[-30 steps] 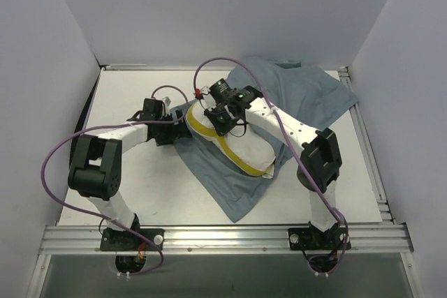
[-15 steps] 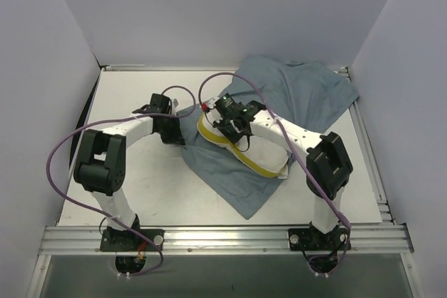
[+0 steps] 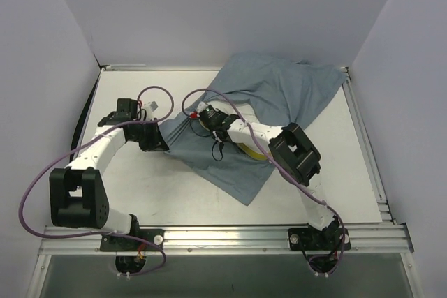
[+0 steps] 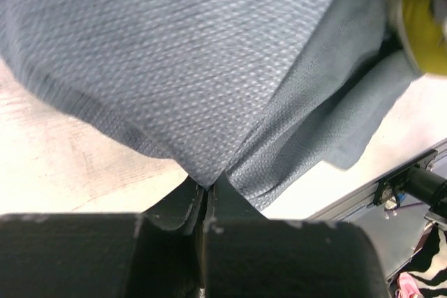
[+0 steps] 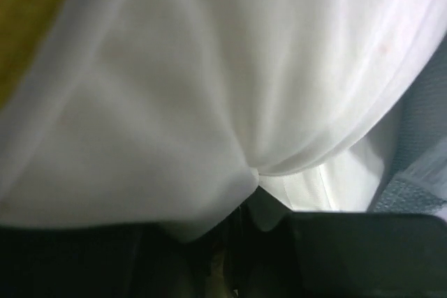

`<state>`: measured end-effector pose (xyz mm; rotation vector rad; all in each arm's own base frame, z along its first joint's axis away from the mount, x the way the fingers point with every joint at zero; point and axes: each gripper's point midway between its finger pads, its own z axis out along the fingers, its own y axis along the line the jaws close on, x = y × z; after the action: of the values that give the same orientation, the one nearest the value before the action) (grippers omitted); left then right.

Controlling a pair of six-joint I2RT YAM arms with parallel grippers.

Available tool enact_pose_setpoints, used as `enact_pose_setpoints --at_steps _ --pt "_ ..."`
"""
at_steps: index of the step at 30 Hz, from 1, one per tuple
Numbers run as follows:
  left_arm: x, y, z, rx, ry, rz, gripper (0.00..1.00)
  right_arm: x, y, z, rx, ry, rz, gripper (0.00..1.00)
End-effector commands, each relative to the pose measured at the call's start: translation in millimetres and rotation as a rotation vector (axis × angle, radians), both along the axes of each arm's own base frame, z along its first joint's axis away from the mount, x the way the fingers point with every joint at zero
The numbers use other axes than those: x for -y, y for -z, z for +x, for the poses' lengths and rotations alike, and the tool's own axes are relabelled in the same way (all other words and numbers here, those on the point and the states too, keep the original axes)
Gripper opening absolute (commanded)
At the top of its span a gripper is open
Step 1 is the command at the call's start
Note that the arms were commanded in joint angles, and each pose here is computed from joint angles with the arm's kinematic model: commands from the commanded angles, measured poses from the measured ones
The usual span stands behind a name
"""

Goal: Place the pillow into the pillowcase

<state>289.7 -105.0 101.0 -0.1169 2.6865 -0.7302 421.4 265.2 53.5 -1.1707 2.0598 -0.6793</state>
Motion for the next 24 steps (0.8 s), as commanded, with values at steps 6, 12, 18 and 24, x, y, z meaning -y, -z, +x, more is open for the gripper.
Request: enact_pose_setpoints --at_steps 6,12,18,24 --pt "-51 -2 -59 -0.181 -0.040 0.061 0.00 170 -41 86 0.205 0.350 -0.351 0.00" --pt "-64 -10 -65 -0.175 -0.057 0.060 0.00 231 -71 123 0.266 0.499 -0.375 0.00" --pt "-58 -13 -68 -0.177 -0.032 0.052 0.00 176 -121 92 0.332 0.453 -0.144 0.00" --pt "-17 -23 -62 -0.166 0.041 -0.112 0.00 55 -29 47 0.162 0.170 -0.101 0.02"
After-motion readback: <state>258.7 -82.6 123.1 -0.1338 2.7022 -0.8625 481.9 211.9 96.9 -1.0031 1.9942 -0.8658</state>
